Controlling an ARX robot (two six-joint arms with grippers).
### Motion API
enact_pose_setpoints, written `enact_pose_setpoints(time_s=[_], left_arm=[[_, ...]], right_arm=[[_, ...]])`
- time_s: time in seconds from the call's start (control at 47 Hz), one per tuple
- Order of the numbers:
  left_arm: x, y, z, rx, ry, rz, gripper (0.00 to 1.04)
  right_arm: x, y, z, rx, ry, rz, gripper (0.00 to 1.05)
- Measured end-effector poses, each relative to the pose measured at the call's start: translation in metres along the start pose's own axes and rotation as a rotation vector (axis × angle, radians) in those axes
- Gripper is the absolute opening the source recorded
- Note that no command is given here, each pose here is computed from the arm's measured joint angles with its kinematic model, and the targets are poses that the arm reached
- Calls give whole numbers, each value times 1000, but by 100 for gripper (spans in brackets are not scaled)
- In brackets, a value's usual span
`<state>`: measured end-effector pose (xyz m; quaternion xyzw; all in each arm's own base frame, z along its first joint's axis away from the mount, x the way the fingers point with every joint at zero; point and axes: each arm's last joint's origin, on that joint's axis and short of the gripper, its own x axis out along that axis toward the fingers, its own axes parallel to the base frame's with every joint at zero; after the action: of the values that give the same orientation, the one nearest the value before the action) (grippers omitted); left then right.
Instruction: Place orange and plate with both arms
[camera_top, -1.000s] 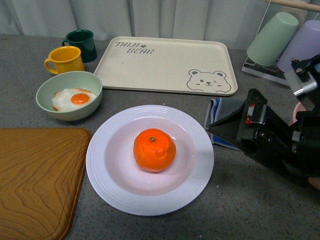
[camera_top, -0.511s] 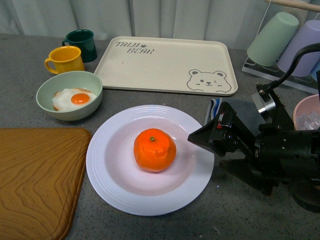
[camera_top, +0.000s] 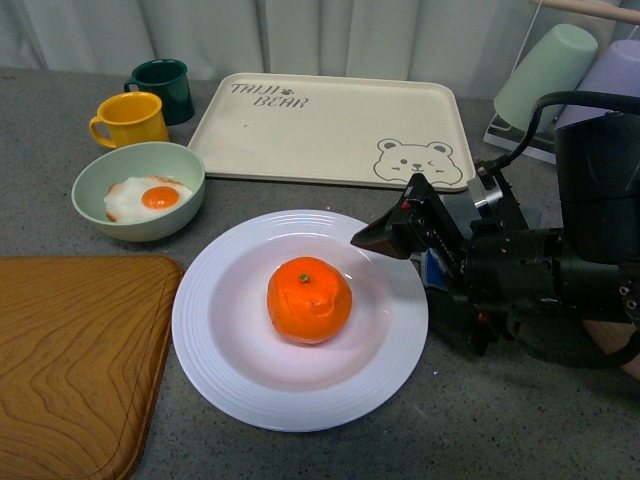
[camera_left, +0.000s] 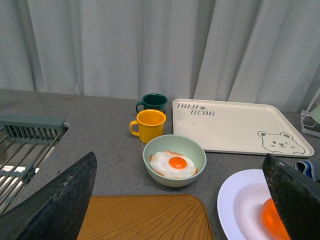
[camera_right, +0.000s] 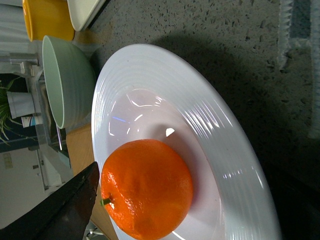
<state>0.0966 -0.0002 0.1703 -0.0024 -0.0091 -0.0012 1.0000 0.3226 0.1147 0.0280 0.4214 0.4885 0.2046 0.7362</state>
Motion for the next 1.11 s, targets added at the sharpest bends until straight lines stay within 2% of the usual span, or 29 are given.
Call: enact_pose_setpoints(time_s=[0.234, 0.426, 0.745, 0.809, 0.936, 1.021, 1.106], left_arm=[[0, 0, 0, 0, 0, 0, 98], [0, 0, 0, 0, 0, 0, 98], [0, 0, 0, 0, 0, 0, 98], [0, 0, 0, 0, 0, 0, 98], [0, 0, 0, 0, 0, 0, 98], [0, 0, 0, 0, 0, 0, 98], [0, 0, 0, 0, 0, 0, 98]], right_arm=[[14, 1, -3, 30, 78, -21, 95], [19, 4, 0, 32, 80, -25, 94], [23, -4, -2, 82, 85, -72, 45], [23, -6, -3, 89, 88, -86, 31], [24, -7, -4, 88, 100, -86, 12], [24, -3, -2, 68, 103, -70, 5], [24, -2, -1, 54, 95, -69, 4]])
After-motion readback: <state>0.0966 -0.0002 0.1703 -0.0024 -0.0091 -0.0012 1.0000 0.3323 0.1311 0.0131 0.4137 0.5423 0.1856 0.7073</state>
